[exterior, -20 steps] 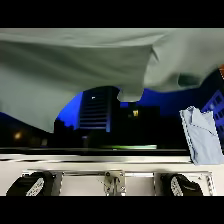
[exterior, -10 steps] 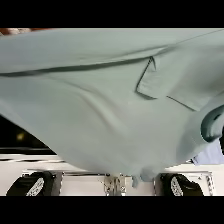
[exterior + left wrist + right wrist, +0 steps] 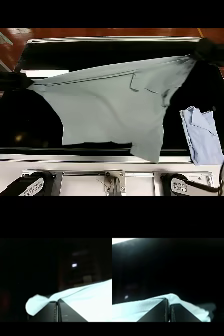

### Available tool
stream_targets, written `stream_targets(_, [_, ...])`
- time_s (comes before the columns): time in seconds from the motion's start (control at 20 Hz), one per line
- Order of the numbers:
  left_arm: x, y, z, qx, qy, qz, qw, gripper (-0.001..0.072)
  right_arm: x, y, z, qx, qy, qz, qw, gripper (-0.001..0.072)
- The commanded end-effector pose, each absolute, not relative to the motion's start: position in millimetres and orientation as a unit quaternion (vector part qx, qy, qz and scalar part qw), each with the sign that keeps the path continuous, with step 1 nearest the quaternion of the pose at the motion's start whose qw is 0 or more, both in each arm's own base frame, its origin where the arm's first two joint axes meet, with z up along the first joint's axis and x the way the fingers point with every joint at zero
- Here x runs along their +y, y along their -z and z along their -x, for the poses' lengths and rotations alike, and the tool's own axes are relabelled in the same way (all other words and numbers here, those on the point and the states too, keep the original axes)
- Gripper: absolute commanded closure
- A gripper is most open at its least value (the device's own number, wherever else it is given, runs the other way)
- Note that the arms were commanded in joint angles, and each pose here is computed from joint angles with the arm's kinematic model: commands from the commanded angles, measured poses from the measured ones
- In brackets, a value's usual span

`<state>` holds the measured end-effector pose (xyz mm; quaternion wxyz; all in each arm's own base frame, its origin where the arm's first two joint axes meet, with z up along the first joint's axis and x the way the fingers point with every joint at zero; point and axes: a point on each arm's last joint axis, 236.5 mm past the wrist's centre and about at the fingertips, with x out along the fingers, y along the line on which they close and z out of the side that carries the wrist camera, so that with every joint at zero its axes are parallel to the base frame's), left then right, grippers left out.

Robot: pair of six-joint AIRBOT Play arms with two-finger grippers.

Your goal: Fold the shirts.

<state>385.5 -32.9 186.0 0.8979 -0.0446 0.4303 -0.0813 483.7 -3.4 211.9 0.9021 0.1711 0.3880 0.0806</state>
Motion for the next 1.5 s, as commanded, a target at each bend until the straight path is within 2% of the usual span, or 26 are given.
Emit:
stream_targets(0.0, [-24.8,-110.6,-449.4,0.455,0.059,0.066,0.886,0.067,22.0,-123.0,-562.7,0.398,-0.079,-0.202,0.892,0.0652])
stream_targets(0.15, [-27.8,-47.0,-470.6,0.501,0.058,0.085,0.859,0.067,49.4,-74.2,-596.3,0.396,-0.082,-0.209,0.891,0.0652])
stream_targets(0.4, [-48.9,26.2,-471.6,0.571,0.058,0.166,0.802,0.0668,90.0,-5.7,-592.2,0.461,-0.098,-0.209,0.857,0.0651])
stream_targets(0.45, [-48.8,29.9,-469.5,0.578,0.047,0.18,0.795,0.059,92.5,-6.5,-591.5,0.462,-0.1,-0.208,0.856,0.0586])
stream_targets(0.5, [-45.6,30.1,-465.6,0.585,0.037,0.193,0.787,0.0315,92.0,-13.2,-588.6,0.462,-0.103,-0.213,0.855,0.0364])
stream_targets(0.55, [-39.4,28.6,-456.1,0.603,0.035,0.197,0.772,0.0078,88.0,-22.9,-582.5,0.465,-0.107,-0.208,0.854,0.0117])
stream_targets(0.6, [-28.8,26.5,-443.1,0.626,0.031,0.195,0.755,0.0073,78.7,-33.3,-574.4,0.469,-0.111,-0.191,0.855,0.0087])
stream_targets(0.7, [-1.7,15.6,-411.4,0.664,0.035,0.197,0.721,0.0073,39.0,-48.2,-545.7,0.5,-0.089,-0.143,0.85,0.0089])
stream_targets(0.8, [22.4,5.2,-376.5,0.687,0.044,0.196,0.698,0.0073,-12.0,-42.9,-488.4,0.587,-0.046,-0.107,0.801,0.009])
stream_targets(0.85, [31.2,4.5,-357.8,0.696,0.046,0.201,0.688,0.0072,-29.5,-35.1,-455.9,0.638,-0.039,-0.113,0.76,0.0091])
stream_targets(0.9, [38.5,9.4,-337.0,0.704,0.039,0.214,0.676,0.0071,-34.8,-27.1,-428.2,0.677,-0.054,-0.128,0.722,0.009])
stream_targets(1.0, [36.2,30.6,-295.2,0.717,0.041,0.254,0.648,0.0068,-22.3,-11.8,-385.5,0.723,-0.103,-0.217,0.648,0.009])
stream_targets(1.1, [20.5,54.4,-269.4,0.712,0.058,0.311,0.627,0.0059,-5.9,2.3,-375.9,0.718,-0.131,-0.297,0.615,0.0088])
stream_targets(1.25, [3.6,81.7,-267.1,0.682,0.058,0.375,0.626,0.0045,8.3,23.5,-377.1,0.708,-0.13,-0.335,0.607,0.0088])
stream_targets(1.45, [-13.0,106.8,-272.0,0.676,0.054,0.378,0.63,0.0046,15.0,32.0,-391.1,0.693,-0.123,-0.328,0.63,0.0088])
